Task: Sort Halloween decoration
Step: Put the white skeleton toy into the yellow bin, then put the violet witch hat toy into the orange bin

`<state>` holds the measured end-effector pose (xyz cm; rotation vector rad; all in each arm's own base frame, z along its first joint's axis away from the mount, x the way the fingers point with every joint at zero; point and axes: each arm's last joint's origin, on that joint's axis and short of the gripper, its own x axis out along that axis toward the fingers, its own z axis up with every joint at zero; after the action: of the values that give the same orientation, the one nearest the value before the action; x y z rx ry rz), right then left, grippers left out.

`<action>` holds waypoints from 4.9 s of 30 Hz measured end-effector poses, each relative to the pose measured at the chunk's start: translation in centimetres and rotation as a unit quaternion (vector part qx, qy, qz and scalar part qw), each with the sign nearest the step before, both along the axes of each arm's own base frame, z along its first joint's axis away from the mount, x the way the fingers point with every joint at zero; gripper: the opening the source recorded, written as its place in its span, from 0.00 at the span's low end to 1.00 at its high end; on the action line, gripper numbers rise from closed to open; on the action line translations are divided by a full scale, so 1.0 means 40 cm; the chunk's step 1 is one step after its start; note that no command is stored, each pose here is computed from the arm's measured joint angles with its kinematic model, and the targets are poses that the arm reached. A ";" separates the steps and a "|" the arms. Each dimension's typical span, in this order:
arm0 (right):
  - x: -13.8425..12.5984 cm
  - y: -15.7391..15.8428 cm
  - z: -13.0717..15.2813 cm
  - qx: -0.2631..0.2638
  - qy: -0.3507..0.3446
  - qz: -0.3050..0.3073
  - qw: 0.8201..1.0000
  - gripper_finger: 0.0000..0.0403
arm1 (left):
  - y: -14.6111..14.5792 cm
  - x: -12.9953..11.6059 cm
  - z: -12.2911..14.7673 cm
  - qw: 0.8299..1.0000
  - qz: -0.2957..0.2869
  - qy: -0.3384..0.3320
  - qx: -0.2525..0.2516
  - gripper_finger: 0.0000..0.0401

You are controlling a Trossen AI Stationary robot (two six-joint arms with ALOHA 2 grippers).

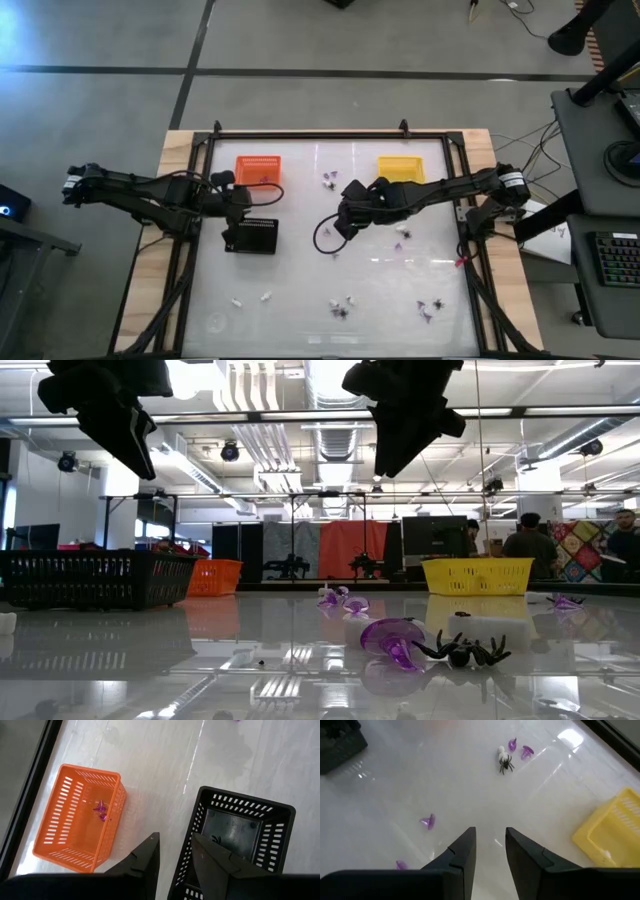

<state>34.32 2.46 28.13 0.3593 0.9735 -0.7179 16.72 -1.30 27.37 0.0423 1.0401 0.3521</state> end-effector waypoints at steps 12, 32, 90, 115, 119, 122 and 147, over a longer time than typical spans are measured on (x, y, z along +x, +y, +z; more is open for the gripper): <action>0.001 -0.018 -0.003 0.016 0.007 0.006 1.000 0.24 | 0.000 -0.003 -0.001 1.000 0.000 0.007 0.001 0.24; -0.110 -0.080 -0.220 0.155 0.225 0.160 0.948 0.24 | -0.001 -0.012 -0.005 0.999 -0.008 0.028 -0.014 0.24; -0.116 -0.197 -0.194 0.183 0.190 0.063 0.963 0.03 | -0.001 -0.015 -0.006 0.999 0.005 0.029 -0.027 0.24; -0.244 -0.525 -0.112 0.168 0.191 -0.024 0.967 0.03 | 0.000 -0.024 -0.010 0.998 0.028 0.042 -0.035 0.24; -0.255 -0.535 -0.130 0.174 0.199 -0.026 0.964 0.03 | 0.000 -0.024 -0.010 0.998 0.027 0.042 -0.035 0.24; -0.252 -0.538 -0.137 0.172 0.202 -0.025 0.964 0.03 | 0.000 -0.025 -0.010 0.998 0.027 0.043 -0.035 0.24; -0.241 -0.519 -0.120 0.152 0.220 -0.079 0.960 0.33 | 0.001 -0.029 -0.012 0.998 0.027 0.053 -0.033 0.24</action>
<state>24.69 -18.31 23.32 0.5664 1.4977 -0.8124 15.55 -1.28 26.90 -0.0268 1.1593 0.3684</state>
